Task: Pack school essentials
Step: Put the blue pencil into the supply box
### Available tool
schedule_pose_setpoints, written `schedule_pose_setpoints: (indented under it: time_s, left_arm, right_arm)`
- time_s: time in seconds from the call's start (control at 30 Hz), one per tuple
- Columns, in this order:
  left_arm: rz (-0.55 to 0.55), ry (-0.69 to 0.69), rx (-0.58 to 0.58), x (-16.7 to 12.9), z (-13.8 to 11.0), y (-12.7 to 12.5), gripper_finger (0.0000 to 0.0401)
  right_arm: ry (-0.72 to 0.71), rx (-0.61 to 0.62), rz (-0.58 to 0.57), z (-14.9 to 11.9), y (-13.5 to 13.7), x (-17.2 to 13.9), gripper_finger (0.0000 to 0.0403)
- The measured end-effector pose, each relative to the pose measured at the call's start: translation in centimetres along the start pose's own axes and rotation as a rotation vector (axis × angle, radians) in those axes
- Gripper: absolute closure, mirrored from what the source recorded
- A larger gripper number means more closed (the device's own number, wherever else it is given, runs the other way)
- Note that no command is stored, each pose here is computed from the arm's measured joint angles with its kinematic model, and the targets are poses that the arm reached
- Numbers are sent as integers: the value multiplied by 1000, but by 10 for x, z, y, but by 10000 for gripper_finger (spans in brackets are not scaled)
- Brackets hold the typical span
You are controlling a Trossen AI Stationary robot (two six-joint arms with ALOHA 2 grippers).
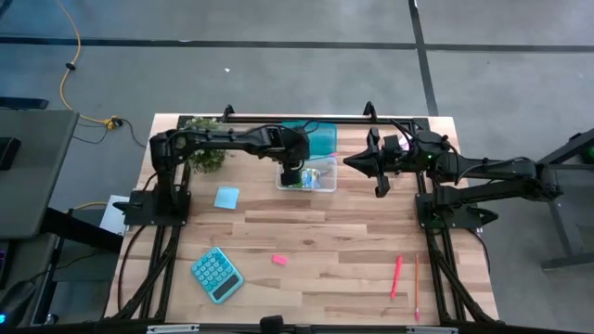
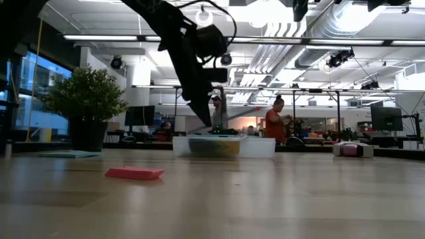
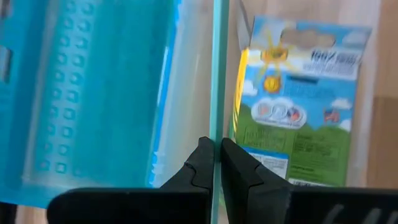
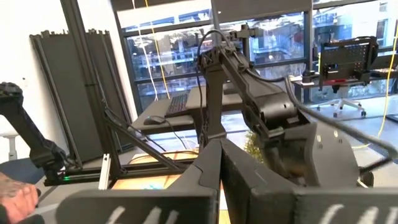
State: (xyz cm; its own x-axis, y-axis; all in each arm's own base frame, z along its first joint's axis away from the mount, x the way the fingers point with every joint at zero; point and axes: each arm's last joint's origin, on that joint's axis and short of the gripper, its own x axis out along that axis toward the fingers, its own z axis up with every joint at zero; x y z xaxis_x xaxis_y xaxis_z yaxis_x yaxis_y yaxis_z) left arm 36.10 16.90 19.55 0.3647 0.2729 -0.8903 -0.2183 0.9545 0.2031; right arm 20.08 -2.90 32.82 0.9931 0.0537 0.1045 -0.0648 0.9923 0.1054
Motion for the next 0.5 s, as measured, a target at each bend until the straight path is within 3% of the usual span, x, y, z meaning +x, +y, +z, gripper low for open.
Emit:
schedule_pose_setpoints:
  time_s: [0.5]
  left_arm:
    - [30,110,43,33,-11,1,401]
  right_arm:
    - [9,11,-24,-1,-1,0,403]
